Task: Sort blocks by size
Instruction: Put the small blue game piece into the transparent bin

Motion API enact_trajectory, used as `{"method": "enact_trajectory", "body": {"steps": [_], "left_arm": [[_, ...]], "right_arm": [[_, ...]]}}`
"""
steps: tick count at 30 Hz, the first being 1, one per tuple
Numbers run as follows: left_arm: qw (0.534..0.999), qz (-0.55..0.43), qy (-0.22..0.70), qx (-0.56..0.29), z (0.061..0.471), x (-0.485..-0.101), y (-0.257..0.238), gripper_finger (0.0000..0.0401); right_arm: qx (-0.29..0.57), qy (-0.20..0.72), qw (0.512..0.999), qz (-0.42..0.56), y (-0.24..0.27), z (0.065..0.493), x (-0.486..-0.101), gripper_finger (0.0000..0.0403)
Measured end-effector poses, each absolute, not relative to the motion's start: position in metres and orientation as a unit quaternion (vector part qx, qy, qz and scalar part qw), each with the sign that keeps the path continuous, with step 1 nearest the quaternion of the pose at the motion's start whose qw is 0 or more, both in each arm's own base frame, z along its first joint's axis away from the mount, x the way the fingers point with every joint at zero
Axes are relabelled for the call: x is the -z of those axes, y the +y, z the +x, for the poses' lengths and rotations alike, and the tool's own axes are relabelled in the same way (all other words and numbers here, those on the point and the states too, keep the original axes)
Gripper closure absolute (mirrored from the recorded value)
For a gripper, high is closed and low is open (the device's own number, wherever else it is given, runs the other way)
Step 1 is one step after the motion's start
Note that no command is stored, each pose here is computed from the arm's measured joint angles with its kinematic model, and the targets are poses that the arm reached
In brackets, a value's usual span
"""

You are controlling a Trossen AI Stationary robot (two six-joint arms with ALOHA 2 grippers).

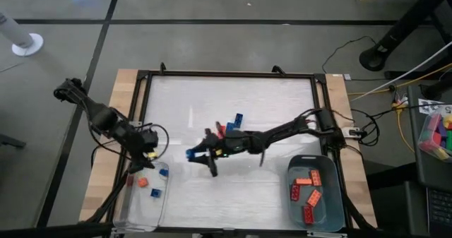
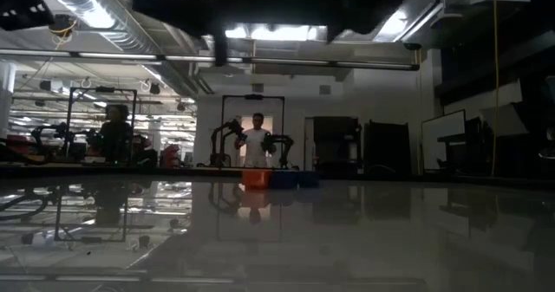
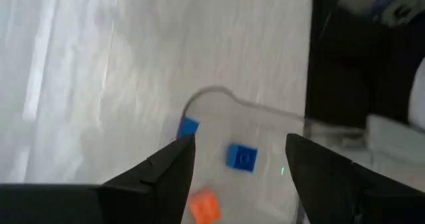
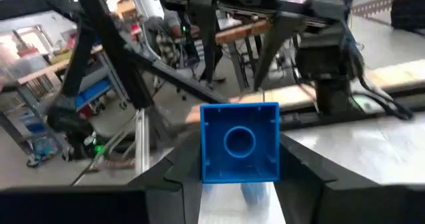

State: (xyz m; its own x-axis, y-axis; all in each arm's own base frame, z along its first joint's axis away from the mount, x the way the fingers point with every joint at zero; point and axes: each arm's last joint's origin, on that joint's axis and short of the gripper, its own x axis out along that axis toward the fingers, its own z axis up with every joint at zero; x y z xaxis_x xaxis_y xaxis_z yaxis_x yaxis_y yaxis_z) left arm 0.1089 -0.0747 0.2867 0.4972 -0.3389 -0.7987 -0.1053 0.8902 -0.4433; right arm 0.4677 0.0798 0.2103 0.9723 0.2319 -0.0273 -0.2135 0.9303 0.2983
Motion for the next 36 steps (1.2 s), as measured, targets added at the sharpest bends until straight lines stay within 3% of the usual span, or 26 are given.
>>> {"method": "enact_trajectory", "body": {"steps": [15, 27, 36], "left_arm": [[0.920, -0.213, 0.330, 0.001, 0.076, -0.308, -0.041, 0.0177], [0.945, -0.156, 0.282, -0.053, 0.075, -0.311, -0.034, 0.0177], [0.945, -0.157, 0.280, -0.057, 0.075, -0.311, -0.034, 0.0177]], "right_arm": [[-0.166, 0.071, 0.981, 0.072, 0.100, 0.562, -0.209, 0.0256], [-0.166, 0.079, 0.980, 0.070, 0.109, 0.576, -0.163, 0.0255], [-0.168, 0.052, 0.982, 0.070, 0.109, 0.579, -0.154, 0.0244]]}}
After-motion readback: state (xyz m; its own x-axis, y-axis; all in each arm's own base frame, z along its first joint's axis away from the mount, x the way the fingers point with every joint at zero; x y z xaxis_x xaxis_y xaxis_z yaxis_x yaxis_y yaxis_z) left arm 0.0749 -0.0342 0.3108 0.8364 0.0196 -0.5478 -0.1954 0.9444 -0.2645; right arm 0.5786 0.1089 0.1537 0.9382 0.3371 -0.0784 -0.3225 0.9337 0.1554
